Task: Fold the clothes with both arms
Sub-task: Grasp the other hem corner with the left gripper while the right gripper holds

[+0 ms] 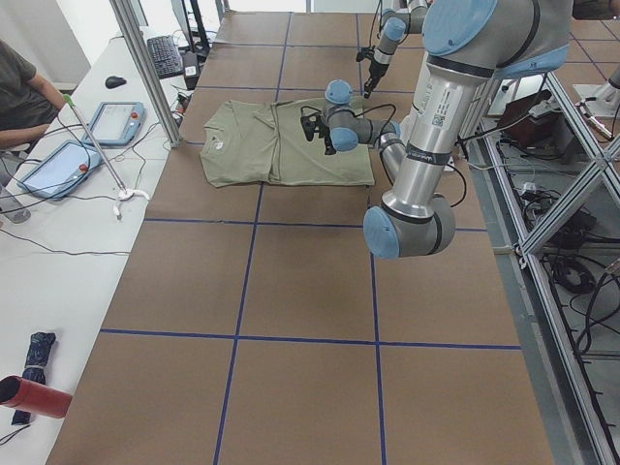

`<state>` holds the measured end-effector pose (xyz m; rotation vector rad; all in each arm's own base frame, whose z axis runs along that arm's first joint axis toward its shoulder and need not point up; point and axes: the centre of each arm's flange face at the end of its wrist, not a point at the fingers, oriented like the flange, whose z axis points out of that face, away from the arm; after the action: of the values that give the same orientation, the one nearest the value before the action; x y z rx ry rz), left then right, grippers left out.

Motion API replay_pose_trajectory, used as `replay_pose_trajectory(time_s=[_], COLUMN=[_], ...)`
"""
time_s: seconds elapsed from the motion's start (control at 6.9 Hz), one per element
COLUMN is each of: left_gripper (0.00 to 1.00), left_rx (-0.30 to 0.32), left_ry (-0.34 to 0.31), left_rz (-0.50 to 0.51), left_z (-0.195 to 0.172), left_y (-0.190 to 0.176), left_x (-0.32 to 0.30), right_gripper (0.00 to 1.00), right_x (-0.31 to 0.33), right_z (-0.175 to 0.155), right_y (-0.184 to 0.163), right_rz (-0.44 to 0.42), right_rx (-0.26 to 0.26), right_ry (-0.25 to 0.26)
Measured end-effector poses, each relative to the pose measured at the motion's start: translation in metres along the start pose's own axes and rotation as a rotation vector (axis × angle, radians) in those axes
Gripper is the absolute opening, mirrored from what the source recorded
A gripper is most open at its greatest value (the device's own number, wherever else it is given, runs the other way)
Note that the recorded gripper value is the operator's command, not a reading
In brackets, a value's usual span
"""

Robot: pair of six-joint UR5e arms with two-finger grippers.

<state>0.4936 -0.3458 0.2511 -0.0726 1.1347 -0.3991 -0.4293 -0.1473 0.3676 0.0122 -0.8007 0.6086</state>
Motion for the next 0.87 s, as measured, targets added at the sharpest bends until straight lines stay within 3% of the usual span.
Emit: replay_pose_trajectory(time_s=[0.29, 0.58, 0.87], left_gripper=[0.77, 0.77, 0.76], left_rx=[-0.002, 0.000, 0.005], left_ry=[-0.054, -0.124, -0.180], left_rz=[-0.013, -0.036, -0.026], left_z=[-0.005, 0.012, 0.027], left_y=[0.039, 0.089, 0.115], left_x=[-0.045, -0.068, -0.093], right_gripper=[0.00, 0.00, 0.00], right_x=[0.002, 0.001, 0.000], right_z=[-0.011, -0.015, -0.016], right_y=[0.009, 0.009, 0.008], right_rz=[-0.016, -0.016, -0.013], right_rx=[-0.012, -0.016, -0.013], right_ry=[0.020, 0.020, 0.018])
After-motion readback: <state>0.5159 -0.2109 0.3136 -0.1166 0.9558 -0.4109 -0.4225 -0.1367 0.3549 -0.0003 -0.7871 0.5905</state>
